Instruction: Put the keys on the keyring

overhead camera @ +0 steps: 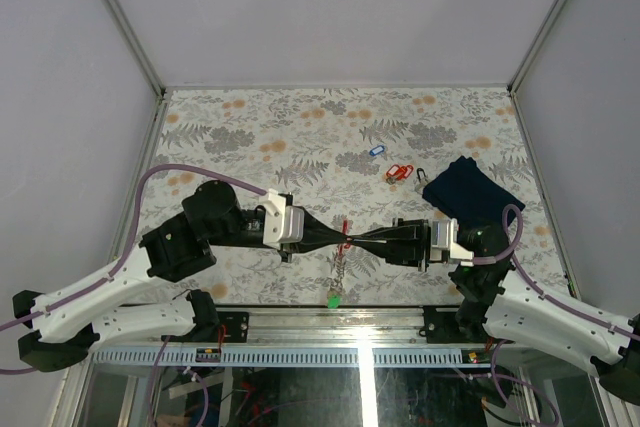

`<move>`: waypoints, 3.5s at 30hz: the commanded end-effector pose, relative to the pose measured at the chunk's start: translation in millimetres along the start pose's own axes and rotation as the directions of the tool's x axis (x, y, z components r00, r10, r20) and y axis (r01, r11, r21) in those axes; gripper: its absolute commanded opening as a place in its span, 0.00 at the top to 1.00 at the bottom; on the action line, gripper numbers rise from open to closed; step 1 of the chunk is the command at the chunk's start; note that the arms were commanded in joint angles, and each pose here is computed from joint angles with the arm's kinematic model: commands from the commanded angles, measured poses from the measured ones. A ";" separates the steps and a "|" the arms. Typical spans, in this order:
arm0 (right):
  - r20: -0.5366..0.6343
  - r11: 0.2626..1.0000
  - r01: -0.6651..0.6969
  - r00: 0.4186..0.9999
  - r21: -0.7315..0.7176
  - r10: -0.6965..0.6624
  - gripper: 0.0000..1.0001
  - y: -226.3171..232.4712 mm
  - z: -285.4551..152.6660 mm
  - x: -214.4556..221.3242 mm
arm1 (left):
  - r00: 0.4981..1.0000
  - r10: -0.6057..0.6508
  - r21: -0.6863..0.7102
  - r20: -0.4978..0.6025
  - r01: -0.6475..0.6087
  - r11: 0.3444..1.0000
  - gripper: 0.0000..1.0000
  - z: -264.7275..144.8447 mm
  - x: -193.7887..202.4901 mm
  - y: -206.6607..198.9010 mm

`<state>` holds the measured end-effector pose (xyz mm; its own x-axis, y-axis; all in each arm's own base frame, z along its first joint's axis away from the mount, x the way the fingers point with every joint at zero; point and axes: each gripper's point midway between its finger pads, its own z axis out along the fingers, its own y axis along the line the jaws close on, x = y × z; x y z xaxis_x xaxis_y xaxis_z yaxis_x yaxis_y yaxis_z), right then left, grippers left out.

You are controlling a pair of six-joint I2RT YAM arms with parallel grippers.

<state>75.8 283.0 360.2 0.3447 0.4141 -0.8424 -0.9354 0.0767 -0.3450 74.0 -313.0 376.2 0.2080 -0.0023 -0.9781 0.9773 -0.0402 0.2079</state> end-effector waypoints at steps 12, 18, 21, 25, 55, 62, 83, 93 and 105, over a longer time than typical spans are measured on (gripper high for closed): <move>0.106 0.997 0.067 0.992 0.027 -0.069 1.00 -6.8 3.1 -42.7 | 0.994 0.070 -0.033 0.082 -0.067 0.997 0.72 -12.9 -30.4 1.7; 0.133 0.998 0.064 0.989 0.014 -0.065 1.00 -4.9 4.5 -50.4 | 0.996 0.060 -0.035 0.067 -0.058 0.998 0.70 -12.9 -24.7 1.7; 0.139 0.998 0.062 0.988 0.006 -0.062 1.00 -4.2 5.8 -52.6 | 0.997 0.054 -0.032 0.059 -0.052 0.998 0.71 -10.5 -21.3 2.0; 0.150 0.998 0.060 0.987 0.000 -0.059 1.00 -3.5 6.6 -56.0 | 0.998 0.046 -0.027 0.049 -0.045 0.999 0.71 -7.0 -17.4 2.9; 0.110 0.998 0.053 0.993 -0.018 -0.051 1.00 -2.1 8.1 -44.9 | 0.998 0.050 -0.010 0.039 -0.050 0.999 1.00 1.8 -17.5 6.0; 0.071 0.997 0.070 0.995 0.020 -0.071 0.87 -6.3 2.2 -38.8 | 0.997 0.069 -0.007 0.043 -0.069 0.998 1.00 -2.1 -20.7 4.2; 0.073 0.997 0.074 0.994 0.032 -0.076 0.82 -7.0 0.1 -42.6 | 0.997 0.070 0.008 0.032 -0.070 0.998 1.00 -2.2 -19.8 2.1; 0.069 0.997 0.068 0.995 0.026 -0.069 0.90 -6.4 0.7 -40.9 | 0.997 0.068 0.010 0.032 -0.068 0.998 1.00 -3.6 -21.4 1.0; 0.083 0.995 0.080 0.993 0.067 -0.085 1.00 -14.1 1.0 -47.1 | 0.995 0.072 0.005 0.069 -0.073 0.997 0.72 -10.3 -32.9 -1.9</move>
<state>73.5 274.4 366.7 0.3626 0.4045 -0.8396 -0.9300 0.0980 -0.3544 72.6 -311.0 378.1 0.2375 0.0157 -0.9713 0.9700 -0.0568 0.2363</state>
